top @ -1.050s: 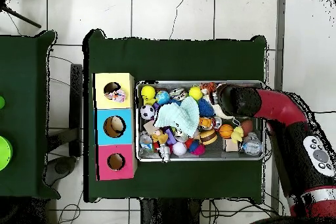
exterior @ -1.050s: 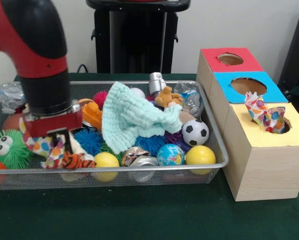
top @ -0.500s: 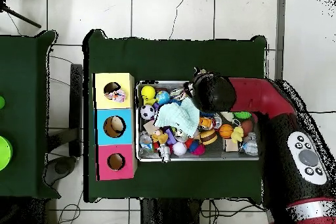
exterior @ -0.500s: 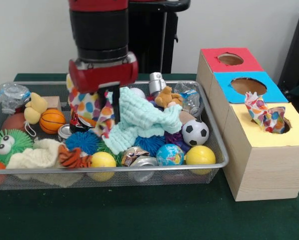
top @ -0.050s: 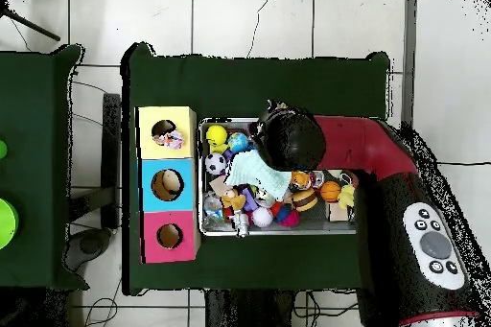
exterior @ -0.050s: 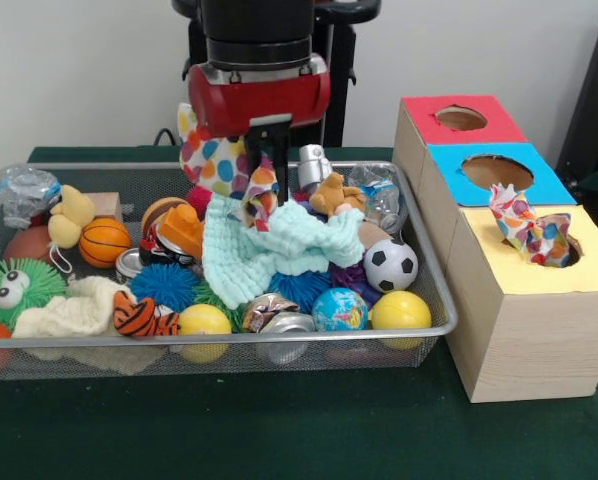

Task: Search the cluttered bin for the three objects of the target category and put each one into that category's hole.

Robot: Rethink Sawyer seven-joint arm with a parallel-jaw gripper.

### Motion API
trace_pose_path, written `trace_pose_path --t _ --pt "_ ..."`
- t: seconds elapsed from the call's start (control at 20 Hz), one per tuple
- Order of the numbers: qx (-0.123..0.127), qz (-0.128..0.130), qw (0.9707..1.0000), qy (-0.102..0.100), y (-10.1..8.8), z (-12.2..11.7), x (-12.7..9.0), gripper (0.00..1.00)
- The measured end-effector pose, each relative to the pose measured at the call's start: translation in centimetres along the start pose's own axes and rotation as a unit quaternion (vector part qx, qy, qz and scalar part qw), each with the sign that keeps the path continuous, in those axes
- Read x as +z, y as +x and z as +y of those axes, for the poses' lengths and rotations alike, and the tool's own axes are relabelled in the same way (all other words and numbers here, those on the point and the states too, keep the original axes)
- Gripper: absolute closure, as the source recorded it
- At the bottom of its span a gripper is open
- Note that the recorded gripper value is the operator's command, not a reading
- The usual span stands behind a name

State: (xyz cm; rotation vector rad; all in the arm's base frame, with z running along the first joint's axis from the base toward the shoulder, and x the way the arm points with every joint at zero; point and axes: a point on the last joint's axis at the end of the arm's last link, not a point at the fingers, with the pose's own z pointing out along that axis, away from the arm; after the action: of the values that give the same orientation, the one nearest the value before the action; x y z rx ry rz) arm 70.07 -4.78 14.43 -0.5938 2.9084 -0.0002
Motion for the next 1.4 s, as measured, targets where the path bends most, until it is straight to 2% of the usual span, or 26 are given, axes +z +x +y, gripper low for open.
trace_pose_path --t 0.2,0.35,0.65,0.95,1.0,1.1,1.2,1.4 --pt "0.023 0.013 0.9997 -0.001 0.9 1.4 0.2 1.00" --pt "0.059 0.022 0.9980 -0.002 1.7 3.0 0.7 1.00" --pt "0.099 0.027 0.9948 -0.001 2.3 5.2 1.5 1.00" --pt "0.130 0.017 0.9914 0.008 1.7 7.3 2.5 1.00" --pt "0.140 0.017 0.9900 0.008 1.4 8.0 2.4 1.00" --pt "0.143 0.017 0.9895 0.007 1.2 8.2 2.4 1.00" --pt "0.156 0.014 0.9877 0.007 0.6 9.3 1.9 1.00" --pt "0.161 0.013 0.9869 0.007 -0.1 10.3 1.3 1.00"
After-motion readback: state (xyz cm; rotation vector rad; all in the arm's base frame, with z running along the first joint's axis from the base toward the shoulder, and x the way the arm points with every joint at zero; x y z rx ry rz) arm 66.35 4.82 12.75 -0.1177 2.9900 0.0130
